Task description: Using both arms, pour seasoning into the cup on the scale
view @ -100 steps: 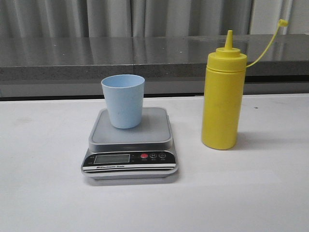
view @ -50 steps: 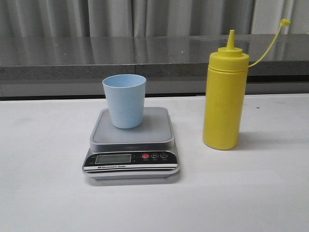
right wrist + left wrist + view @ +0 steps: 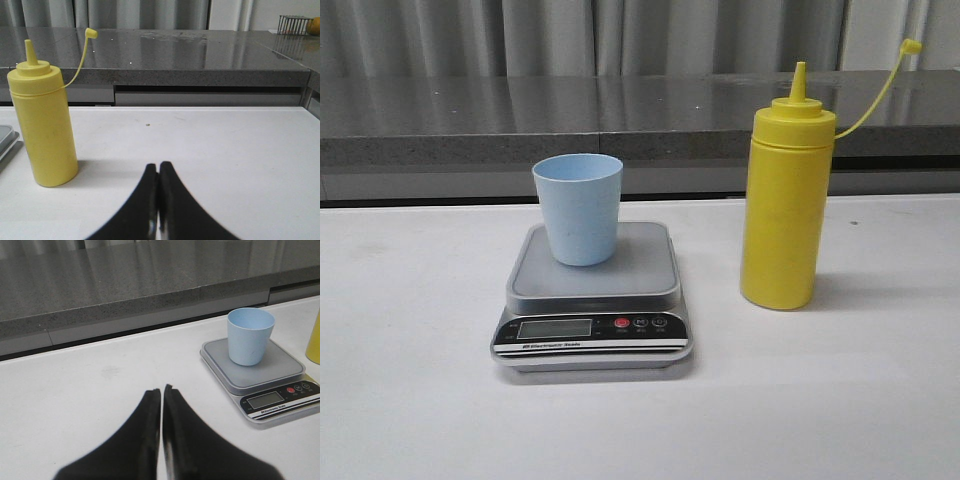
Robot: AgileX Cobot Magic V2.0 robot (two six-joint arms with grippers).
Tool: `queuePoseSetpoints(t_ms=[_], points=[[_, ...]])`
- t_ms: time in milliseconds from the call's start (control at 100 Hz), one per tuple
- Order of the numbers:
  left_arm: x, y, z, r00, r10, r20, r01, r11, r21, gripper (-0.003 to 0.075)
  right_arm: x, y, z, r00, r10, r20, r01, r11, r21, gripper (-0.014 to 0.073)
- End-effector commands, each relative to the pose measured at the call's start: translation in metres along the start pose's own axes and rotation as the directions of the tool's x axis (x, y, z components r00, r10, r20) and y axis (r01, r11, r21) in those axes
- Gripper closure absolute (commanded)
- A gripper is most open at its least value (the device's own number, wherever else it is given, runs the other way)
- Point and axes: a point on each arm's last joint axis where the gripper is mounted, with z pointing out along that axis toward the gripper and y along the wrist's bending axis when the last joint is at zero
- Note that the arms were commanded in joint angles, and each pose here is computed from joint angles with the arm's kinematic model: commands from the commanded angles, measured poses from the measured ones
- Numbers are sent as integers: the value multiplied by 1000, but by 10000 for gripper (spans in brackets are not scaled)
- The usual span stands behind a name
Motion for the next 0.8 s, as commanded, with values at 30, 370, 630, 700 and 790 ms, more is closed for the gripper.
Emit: queuePoseSetpoints(t_ms=[30,370,630,700,790], points=[[-15,1,-3,996,-11,92,12,1000,-8,710,-7,0,-1,995,-18,94,18,1000,-1,662],[2,9,12,983,4,186,19,992,-122,710,-7,0,-1,995,-18,94,18,1000,-1,662],[26,17,22,965,22,263,37,975,-218,710,-7,0,-1,995,-18,94,18,1000,-1,662],[36,17,24,966,8,258,53,972,-228,710,-7,0,-1,995,-18,94,18,1000,-1,662],[49,18,25,968,23,251,40,969,-244,710,-7,0,-1,995,-18,94,18,1000,-1,662]])
